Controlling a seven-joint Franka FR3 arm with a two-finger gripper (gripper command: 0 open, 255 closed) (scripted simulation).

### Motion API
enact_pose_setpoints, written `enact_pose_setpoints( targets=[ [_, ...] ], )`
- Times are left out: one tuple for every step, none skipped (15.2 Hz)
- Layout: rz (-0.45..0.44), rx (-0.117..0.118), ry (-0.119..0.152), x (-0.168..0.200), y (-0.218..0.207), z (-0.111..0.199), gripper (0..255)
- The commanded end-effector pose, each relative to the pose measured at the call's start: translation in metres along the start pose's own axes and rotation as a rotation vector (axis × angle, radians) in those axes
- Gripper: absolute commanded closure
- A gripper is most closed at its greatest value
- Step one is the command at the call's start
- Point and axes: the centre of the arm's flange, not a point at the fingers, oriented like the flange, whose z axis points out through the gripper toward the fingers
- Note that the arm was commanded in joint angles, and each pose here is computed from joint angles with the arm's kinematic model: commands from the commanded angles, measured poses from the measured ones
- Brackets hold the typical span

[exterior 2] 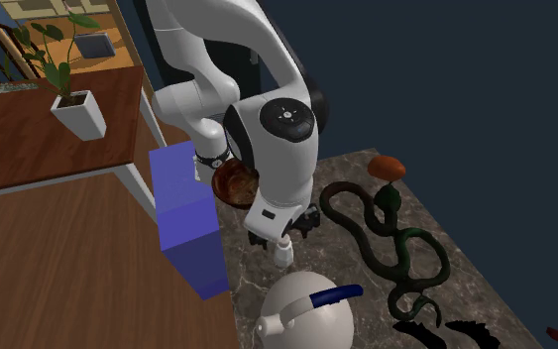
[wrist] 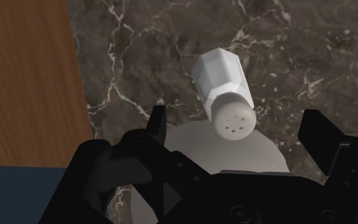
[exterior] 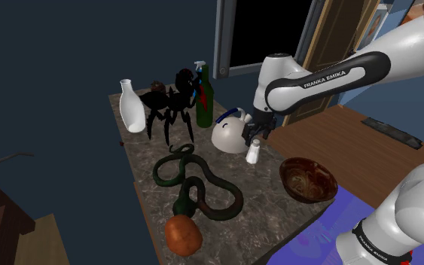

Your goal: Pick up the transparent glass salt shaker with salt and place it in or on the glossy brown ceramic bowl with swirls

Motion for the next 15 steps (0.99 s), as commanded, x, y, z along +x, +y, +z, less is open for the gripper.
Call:
enact_pose_setpoints(
  targets=[
    [0.000,0.000,0.000,0.0000,-0.0001,0.0007,0],
    [0.000,0.000,0.000,0.0000,-0.0001,0.0007,0],
    [0.000,0.000,0.000,0.0000,-0.0001,0.0007,0],
    [0.000,0.000,0.000,0.0000,-0.0001,0.0007,0],
    [0.000,0.000,0.000,0.0000,-0.0001,0.0007,0],
    [0.000,0.000,0.000,0.0000,-0.0001,0.0007,255],
    [0.000,0.000,0.000,0.0000,-0.0001,0.0007,255],
    [0.000,0.000,0.000,0.0000,-0.0001,0.0007,255],
    [0.000,0.000,0.000,0.0000,-0.0001,0.0007,255],
    [0.000,0.000,0.000,0.0000,-0.0001,0.0007,255],
    [0.000,0.000,0.000,0.0000,-0.0001,0.0007,255],
    [0.000,0.000,0.000,0.0000,-0.0001,0.0007,255],
    [0.000,0.000,0.000,0.0000,-0.0001,0.0007,255],
    [0.000,0.000,0.000,0.0000,-0.0001,0.0007,255],
    [0.000,0.000,0.000,0.0000,-0.0001,0.0007,255]
  ],
)
